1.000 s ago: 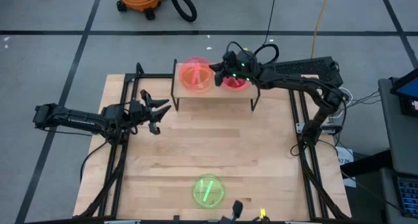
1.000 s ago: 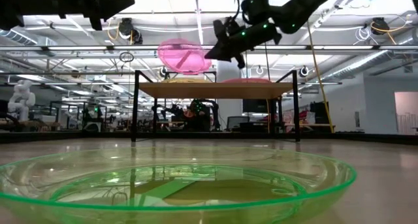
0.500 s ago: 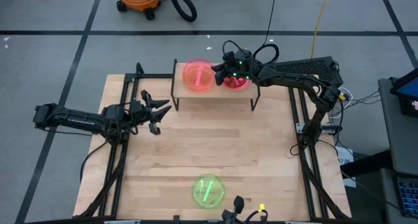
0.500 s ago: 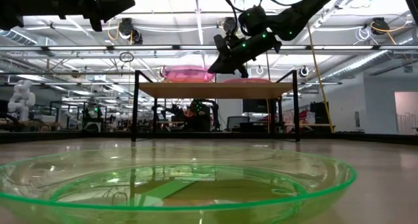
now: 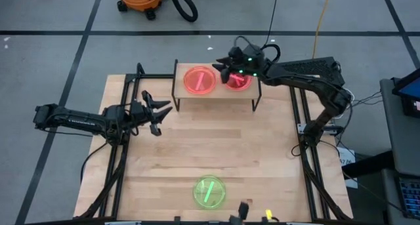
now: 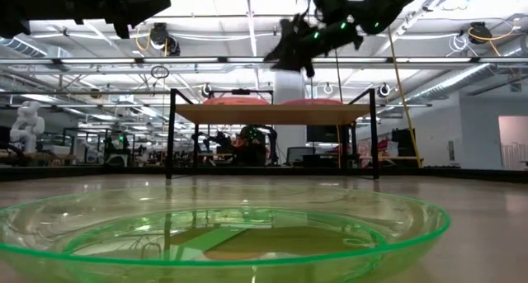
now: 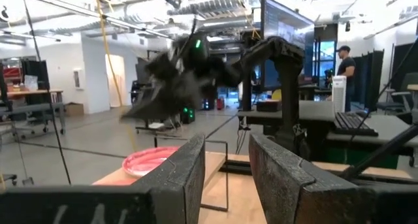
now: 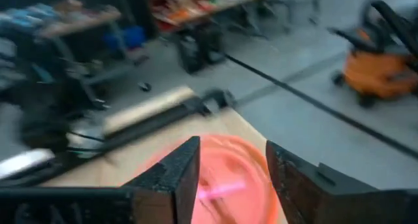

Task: Place and stack plates onto a shelf
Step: Stack the green plate on top of the pink plate on the shelf

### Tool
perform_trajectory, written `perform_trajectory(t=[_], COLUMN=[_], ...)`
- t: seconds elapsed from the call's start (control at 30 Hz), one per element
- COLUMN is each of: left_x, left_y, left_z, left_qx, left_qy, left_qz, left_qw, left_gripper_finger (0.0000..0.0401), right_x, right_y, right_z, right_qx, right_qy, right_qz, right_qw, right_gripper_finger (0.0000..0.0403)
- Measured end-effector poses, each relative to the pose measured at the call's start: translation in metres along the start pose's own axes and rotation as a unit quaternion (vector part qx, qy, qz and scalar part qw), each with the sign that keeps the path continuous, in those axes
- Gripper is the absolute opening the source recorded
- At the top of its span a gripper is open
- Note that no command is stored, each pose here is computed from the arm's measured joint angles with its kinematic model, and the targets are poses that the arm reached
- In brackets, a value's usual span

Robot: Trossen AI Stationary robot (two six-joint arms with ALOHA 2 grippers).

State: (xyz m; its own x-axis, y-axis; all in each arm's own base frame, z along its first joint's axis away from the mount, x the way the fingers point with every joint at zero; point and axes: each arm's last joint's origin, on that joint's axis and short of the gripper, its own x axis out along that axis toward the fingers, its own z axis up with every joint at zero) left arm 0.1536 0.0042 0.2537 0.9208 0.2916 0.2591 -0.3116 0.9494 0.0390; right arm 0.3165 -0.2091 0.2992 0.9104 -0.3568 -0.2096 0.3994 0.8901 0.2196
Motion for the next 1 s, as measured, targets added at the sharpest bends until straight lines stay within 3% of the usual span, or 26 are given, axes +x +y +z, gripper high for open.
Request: perform_trajectory(t=[0.2,0.37,0.53,0.73,1.0], left_x=[0.000,-0.001,-0.004,-0.003,0.000], left_y=[-0.001,-0.004,-0.011,-0.024,-0.046], left_z=[-0.002,-0.012,-0.025,-0.039,-0.060], left_qx=[-0.026,-0.034,-0.054,-0.049,0.026], left_qy=[0.012,0.058,0.124,0.175,0.215], left_qz=[-0.008,-0.043,-0.082,-0.113,-0.167], left_qw=[1.000,0.997,0.987,0.977,0.962], left_gripper_finger=[0.0124,0.0124,0.0124,0.0124,0.0124], right_x=[-0.050,-0.091,-0.117,-0.128,-0.130], right_y=[0.042,0.085,0.108,0.111,0.102], right_z=[0.036,0.033,0.004,-0.042,-0.081], right_qx=[-0.046,-0.099,-0.116,-0.119,-0.102], right_qy=[-0.036,-0.060,-0.063,-0.063,-0.063], right_qz=[0.097,0.153,0.147,0.135,0.126], right_qw=[0.994,0.981,0.980,0.982,0.985], right_gripper_finger=[0.0156,0.0149,0.0149,0.0148,0.0148])
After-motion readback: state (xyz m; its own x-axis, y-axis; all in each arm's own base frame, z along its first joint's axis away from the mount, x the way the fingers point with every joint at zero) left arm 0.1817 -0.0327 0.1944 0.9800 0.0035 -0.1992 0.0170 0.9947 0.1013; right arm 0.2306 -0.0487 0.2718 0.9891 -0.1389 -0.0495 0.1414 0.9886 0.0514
